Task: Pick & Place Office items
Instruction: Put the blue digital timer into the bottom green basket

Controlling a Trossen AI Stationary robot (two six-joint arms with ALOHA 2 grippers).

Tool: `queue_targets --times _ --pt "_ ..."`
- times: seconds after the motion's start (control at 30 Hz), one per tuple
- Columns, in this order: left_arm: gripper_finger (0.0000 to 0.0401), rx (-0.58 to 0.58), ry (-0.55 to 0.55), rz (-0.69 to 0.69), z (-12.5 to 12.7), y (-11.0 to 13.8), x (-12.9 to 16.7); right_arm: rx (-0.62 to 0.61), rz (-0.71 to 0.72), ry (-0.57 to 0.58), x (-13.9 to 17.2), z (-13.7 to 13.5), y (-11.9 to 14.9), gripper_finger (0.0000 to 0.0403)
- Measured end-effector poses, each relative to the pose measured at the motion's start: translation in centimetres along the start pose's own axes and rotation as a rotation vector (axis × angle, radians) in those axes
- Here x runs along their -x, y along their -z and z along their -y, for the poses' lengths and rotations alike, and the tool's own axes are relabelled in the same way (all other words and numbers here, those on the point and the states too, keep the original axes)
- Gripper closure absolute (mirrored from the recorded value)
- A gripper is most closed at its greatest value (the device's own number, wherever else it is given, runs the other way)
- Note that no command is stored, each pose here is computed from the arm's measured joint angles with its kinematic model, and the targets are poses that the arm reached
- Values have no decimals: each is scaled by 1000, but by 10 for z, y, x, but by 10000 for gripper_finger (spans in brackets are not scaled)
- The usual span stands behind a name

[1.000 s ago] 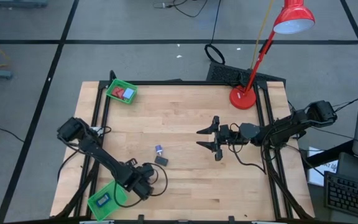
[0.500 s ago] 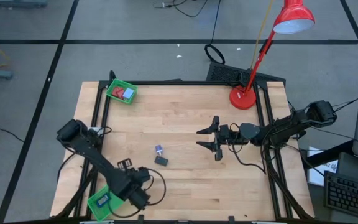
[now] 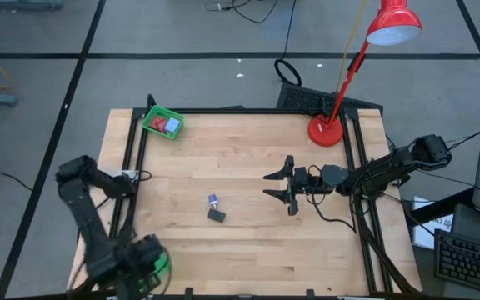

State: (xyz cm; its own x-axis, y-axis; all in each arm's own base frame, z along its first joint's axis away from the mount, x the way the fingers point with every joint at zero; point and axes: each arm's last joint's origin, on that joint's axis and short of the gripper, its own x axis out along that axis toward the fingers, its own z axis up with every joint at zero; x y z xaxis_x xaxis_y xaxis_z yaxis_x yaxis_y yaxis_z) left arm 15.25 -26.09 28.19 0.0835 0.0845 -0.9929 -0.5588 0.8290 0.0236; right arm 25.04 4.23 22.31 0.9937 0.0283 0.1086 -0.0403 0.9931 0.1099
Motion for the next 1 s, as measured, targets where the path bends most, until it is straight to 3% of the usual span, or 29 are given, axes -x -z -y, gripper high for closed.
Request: queue_targets --times 0.17,0.43,0.7,1.0 --pt "266 76 15 43 -4 30 -1 0 0 0 0 0 0 206" --pt "266 74 99 114 -7 62 -30 0 1 0 0 0 0 206" --pt "266 115 139 37 -6 64 -69 0 1 0 0 0 0 206" --pt "266 112 148 10 -5 53 -85 0 1 0 0 0 0 206"
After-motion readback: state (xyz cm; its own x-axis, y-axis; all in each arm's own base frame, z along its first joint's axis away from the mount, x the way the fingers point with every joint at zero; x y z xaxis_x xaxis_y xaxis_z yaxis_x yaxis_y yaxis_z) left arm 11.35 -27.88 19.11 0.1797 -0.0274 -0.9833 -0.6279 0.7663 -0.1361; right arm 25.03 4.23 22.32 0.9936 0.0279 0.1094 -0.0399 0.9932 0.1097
